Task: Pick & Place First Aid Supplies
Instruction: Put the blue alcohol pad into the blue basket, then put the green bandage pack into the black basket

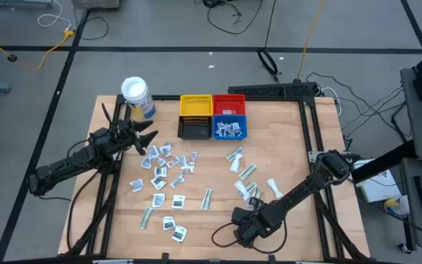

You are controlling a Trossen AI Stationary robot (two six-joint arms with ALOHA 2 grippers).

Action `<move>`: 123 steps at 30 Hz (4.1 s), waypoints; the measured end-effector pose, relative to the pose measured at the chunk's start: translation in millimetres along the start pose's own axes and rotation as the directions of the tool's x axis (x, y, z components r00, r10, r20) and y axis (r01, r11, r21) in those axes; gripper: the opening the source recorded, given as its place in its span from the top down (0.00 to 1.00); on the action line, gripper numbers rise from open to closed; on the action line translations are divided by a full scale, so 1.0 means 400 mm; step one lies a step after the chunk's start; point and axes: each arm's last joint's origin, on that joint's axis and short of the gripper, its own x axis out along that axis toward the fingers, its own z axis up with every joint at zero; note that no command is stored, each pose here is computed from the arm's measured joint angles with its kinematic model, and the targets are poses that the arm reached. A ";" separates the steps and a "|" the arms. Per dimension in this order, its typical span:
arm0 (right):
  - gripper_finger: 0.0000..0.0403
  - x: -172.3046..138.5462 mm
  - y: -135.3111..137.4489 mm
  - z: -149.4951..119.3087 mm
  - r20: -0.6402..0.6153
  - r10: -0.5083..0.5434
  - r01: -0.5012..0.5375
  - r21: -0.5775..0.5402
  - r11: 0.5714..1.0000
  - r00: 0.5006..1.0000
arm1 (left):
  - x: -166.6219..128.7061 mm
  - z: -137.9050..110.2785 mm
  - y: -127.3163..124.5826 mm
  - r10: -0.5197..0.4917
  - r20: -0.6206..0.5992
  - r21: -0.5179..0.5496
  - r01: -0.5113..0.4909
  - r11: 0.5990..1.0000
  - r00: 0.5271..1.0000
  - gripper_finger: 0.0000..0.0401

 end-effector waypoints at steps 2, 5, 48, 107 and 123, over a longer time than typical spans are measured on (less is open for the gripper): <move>0.99 -0.010 -0.006 0.008 -0.010 0.014 -0.014 0.002 1.000 1.000 | 0.000 0.000 0.000 0.000 0.000 0.000 0.000 1.000 1.000 0.24; 1.00 -0.045 -0.023 0.025 -0.020 0.032 -0.032 -0.001 0.999 0.999 | 0.000 0.000 0.000 0.000 0.000 0.000 0.000 1.000 1.000 0.24; 1.00 -0.317 -0.581 0.301 -0.008 -0.062 0.063 0.114 0.992 0.998 | 0.000 0.000 0.000 0.000 0.000 0.000 0.000 1.000 1.000 0.24; 0.68 -0.192 -0.844 0.477 -0.019 -0.203 0.203 0.008 0.979 0.979 | 0.000 0.000 0.000 0.000 0.000 0.000 0.000 1.000 1.000 0.24; 0.44 -0.359 -0.772 0.449 0.228 -0.238 0.111 0.459 0.881 0.944 | 0.000 0.000 0.000 0.000 0.000 0.000 0.000 1.000 1.000 0.24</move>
